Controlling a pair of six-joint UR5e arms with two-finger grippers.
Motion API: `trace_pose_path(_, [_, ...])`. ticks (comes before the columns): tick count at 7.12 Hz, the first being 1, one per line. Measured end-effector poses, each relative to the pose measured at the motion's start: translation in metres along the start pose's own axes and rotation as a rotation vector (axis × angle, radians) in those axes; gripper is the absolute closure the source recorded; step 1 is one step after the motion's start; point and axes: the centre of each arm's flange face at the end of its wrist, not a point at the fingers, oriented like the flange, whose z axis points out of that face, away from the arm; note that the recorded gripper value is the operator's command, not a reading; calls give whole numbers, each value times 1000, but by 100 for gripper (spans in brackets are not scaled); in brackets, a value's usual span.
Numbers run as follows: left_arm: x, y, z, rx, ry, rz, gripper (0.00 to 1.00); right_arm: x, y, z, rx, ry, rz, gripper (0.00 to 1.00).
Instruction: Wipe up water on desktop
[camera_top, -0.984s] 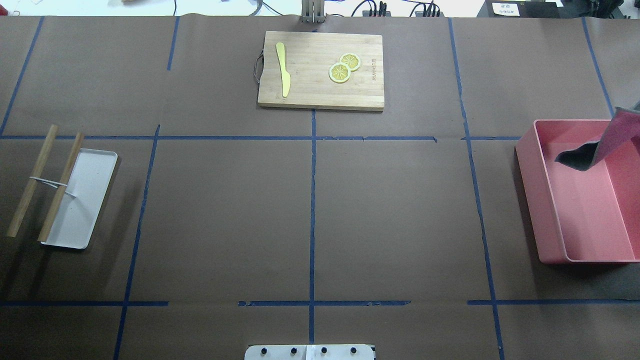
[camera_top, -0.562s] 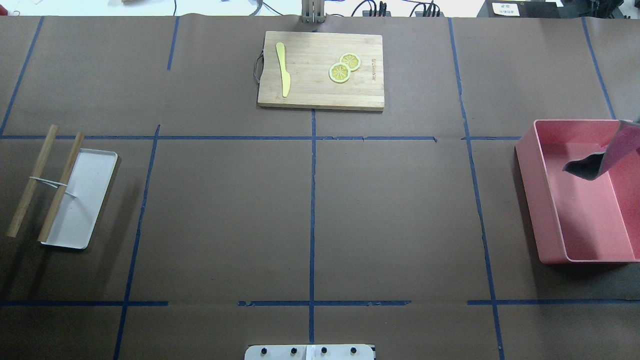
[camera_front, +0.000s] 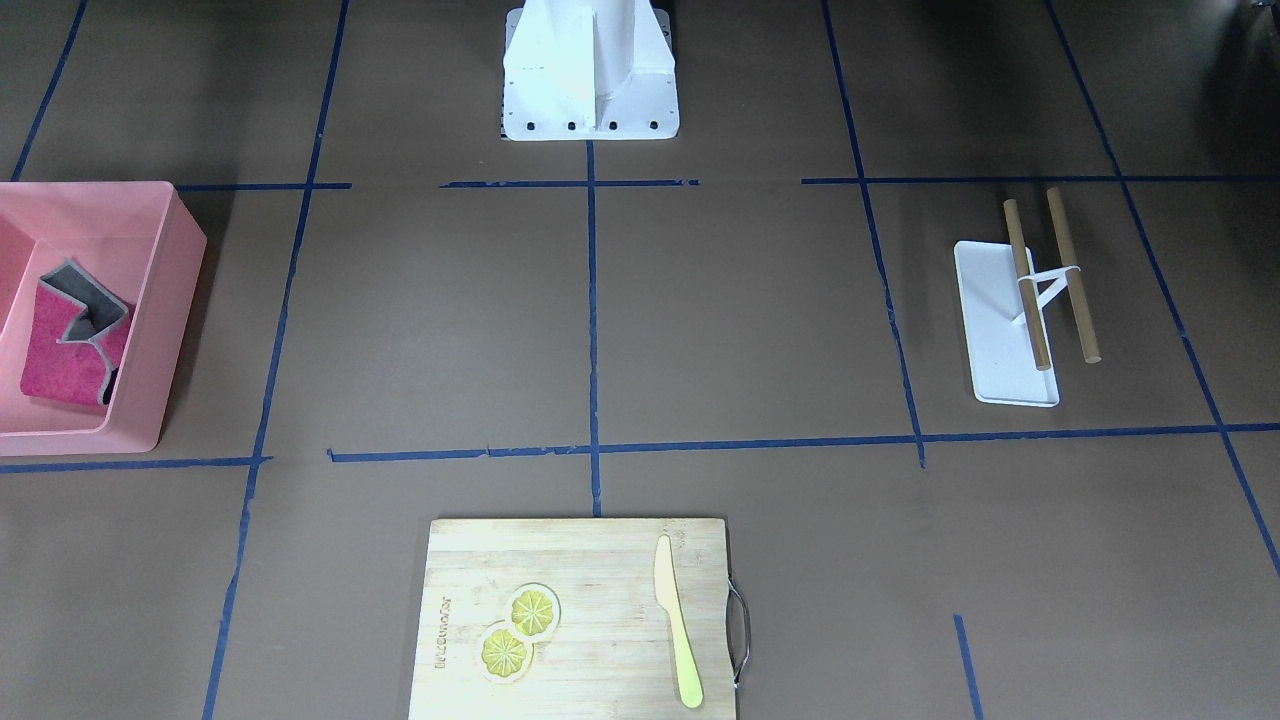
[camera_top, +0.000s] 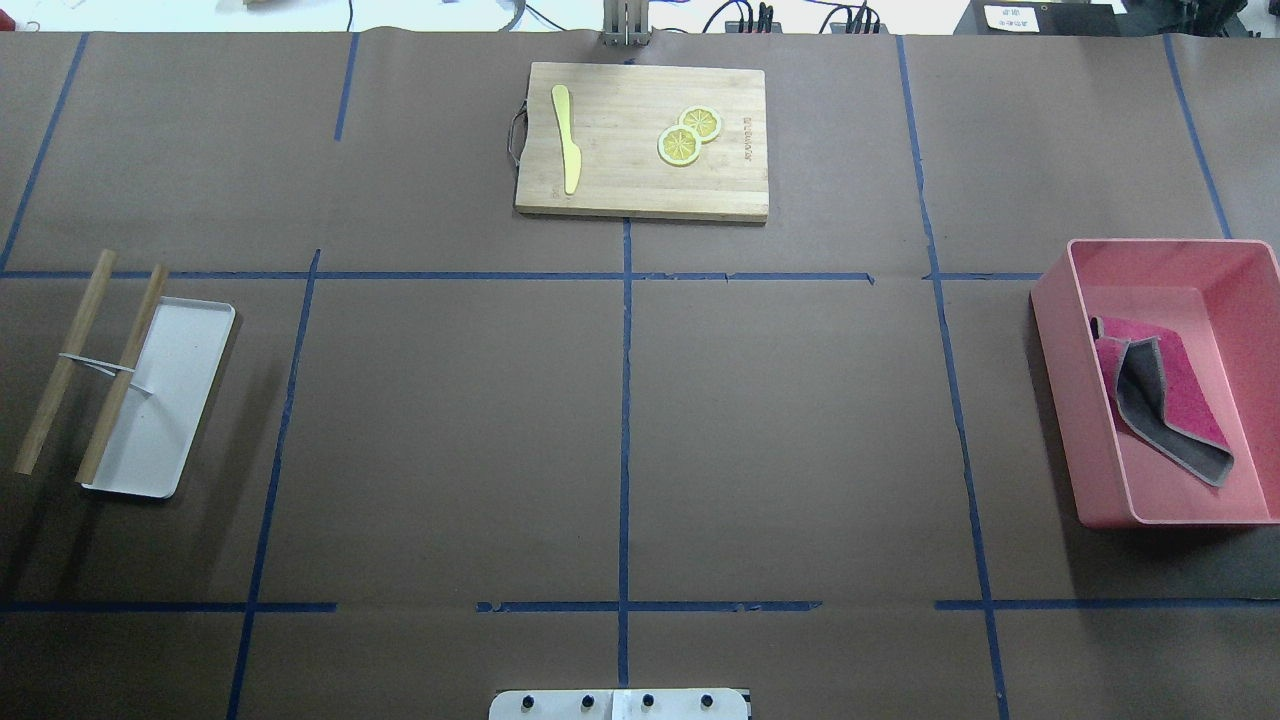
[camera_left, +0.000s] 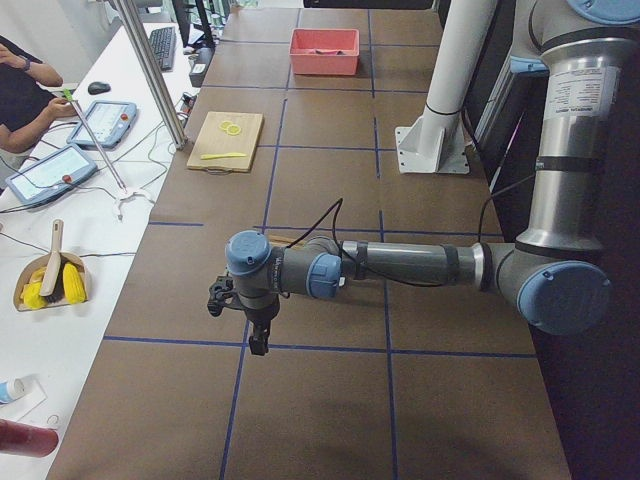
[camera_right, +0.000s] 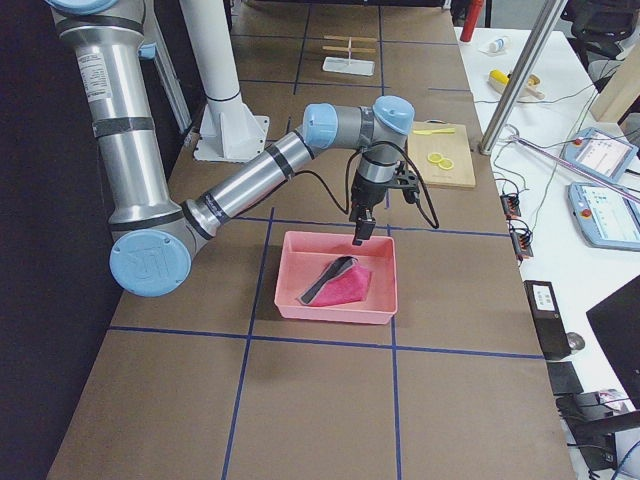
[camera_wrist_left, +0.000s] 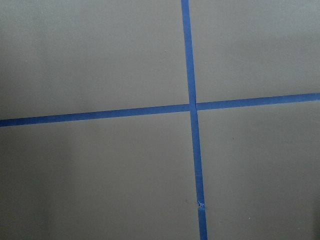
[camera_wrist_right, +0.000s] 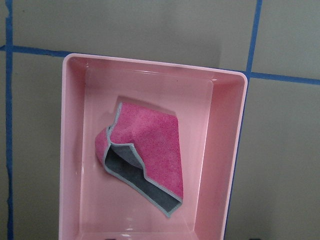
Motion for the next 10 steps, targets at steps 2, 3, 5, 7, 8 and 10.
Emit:
trace_pose_path(2, [-4, 5, 4, -10, 1, -8, 0, 52, 8, 20, 94, -107, -4, 0])
trace_pose_path(3, [-7, 7, 6, -16, 2, -14, 0, 74, 16, 32, 130, -144, -6, 0])
trace_pose_path(5, [-16, 16, 6, -22, 23, -39, 0, 95, 17, 47, 140, -183, 11, 0])
trace_pose_path(7, [-23, 28, 5, -22, 95, -68, 0, 111, 5, 62, 124, -199, 33, 0])
trace_pose_path(8, [-25, 30, 5, -21, 107, -74, 0, 118, 3, 64, 126, -203, 44, 0])
trace_pose_path(10, [-26, 31, 5, -18, 110, -75, 0, 146, 8, 74, 115, -206, 98, 0])
